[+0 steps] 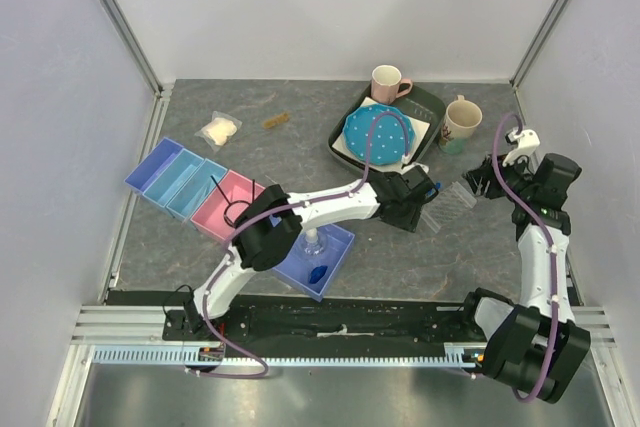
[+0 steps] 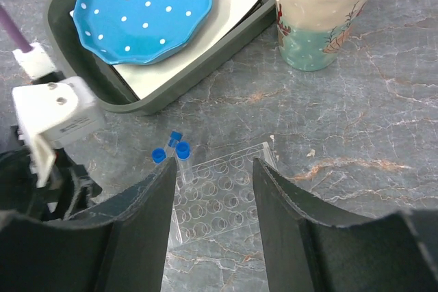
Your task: Organize the chemistry lab equipment
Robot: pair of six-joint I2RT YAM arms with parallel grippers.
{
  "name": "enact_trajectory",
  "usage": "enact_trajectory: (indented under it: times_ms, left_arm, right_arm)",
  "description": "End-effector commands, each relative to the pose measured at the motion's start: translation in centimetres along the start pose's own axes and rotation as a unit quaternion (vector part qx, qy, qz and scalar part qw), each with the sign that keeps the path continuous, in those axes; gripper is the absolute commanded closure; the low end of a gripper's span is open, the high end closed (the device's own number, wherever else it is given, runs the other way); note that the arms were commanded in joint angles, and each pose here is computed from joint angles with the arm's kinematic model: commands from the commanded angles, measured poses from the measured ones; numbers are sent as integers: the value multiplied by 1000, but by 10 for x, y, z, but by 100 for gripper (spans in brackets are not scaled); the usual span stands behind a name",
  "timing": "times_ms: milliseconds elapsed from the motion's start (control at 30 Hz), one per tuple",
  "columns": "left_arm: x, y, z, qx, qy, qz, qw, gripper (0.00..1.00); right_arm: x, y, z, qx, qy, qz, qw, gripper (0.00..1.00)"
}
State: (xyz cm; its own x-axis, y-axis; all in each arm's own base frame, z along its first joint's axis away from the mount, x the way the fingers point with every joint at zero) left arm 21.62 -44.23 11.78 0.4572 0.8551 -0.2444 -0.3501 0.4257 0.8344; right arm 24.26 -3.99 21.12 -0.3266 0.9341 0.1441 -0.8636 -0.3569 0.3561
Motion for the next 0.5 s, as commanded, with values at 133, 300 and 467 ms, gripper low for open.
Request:
enact_trajectory:
  times_ms: [133, 300, 467]
  left_arm:
    - [-2, -22, 18, -20, 28, 61, 998, 43]
    - [-10, -37, 21, -17, 33, 48, 998, 41]
    - [-9, -50, 22, -24, 41, 65, 997, 40]
  right_arm:
    - [2, 8, 24, -38, 7, 14, 999, 44]
    - [1, 9, 25, -41, 7, 13, 999, 43]
    - [1, 10, 26, -42, 6, 12, 999, 43]
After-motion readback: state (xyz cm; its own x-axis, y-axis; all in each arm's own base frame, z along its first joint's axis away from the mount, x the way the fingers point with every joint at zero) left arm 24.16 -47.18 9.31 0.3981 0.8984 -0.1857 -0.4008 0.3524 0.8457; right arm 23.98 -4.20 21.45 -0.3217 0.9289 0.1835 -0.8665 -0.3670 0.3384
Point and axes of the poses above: each gripper's point midway between its finger pads, its own y axis back along the fingers, its own x axis along the line the jaws close on, z = x × y, the point moved 8 cm from there along y, back along the fingers, and after that the axes turned 2 degrees about y, right-handed, at the moved point
